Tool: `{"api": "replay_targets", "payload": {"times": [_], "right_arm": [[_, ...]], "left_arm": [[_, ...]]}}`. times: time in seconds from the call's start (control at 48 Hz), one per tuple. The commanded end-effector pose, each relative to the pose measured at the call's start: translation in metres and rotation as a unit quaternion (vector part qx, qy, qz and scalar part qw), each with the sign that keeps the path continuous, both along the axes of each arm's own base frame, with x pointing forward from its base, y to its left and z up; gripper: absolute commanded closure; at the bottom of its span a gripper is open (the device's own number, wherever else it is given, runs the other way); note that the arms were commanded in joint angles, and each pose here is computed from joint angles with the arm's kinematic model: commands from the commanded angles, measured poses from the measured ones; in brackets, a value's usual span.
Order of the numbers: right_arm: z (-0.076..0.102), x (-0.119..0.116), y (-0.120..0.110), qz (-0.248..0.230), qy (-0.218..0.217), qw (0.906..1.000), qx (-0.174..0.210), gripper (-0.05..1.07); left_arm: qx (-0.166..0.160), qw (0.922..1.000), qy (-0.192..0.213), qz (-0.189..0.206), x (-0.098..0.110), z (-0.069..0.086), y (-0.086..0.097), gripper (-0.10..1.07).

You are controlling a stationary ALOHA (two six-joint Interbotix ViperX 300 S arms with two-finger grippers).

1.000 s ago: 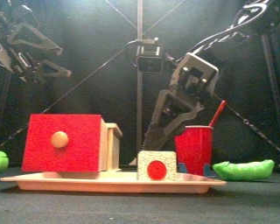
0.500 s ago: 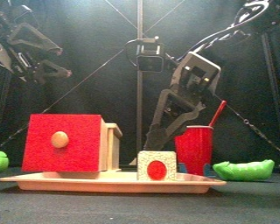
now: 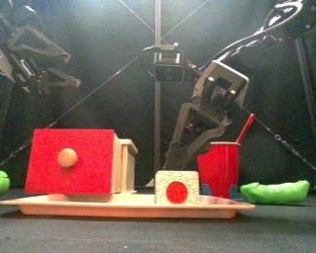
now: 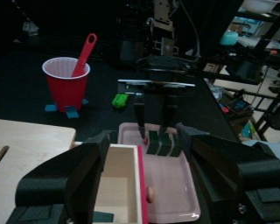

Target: Grab sushi piece off plate

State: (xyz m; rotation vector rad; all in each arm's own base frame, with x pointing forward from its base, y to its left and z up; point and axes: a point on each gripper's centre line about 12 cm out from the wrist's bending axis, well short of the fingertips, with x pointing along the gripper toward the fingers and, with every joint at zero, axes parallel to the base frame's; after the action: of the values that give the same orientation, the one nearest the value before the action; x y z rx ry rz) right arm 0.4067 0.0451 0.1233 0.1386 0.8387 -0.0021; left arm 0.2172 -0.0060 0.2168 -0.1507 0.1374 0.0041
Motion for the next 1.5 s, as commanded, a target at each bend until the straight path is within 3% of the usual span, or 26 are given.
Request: {"api": "replay_targets", "payload": {"times": [0.0,1.104,1.479], "right_arm": [[0.011,0.006,-0.001,-0.002,-0.017,0.9999,0.002,0.26],[0.003,0.006,-0.008,-0.011,0.001,0.9999,-0.002,0.3],[0.019,0.011,-0.018,-0.024,-0.012,0.9996,-0.005,0.39]], "left_arm": [[0.001,0.9999,-0.01,0.003,0.002,0.005,0.001,0.02],[0.001,1.0,-0.009,0.003,0.002,0.005,0.001,0.02],[0.001,1.0,-0.009,0.003,0.002,0.005,0.001,0.02]]}}
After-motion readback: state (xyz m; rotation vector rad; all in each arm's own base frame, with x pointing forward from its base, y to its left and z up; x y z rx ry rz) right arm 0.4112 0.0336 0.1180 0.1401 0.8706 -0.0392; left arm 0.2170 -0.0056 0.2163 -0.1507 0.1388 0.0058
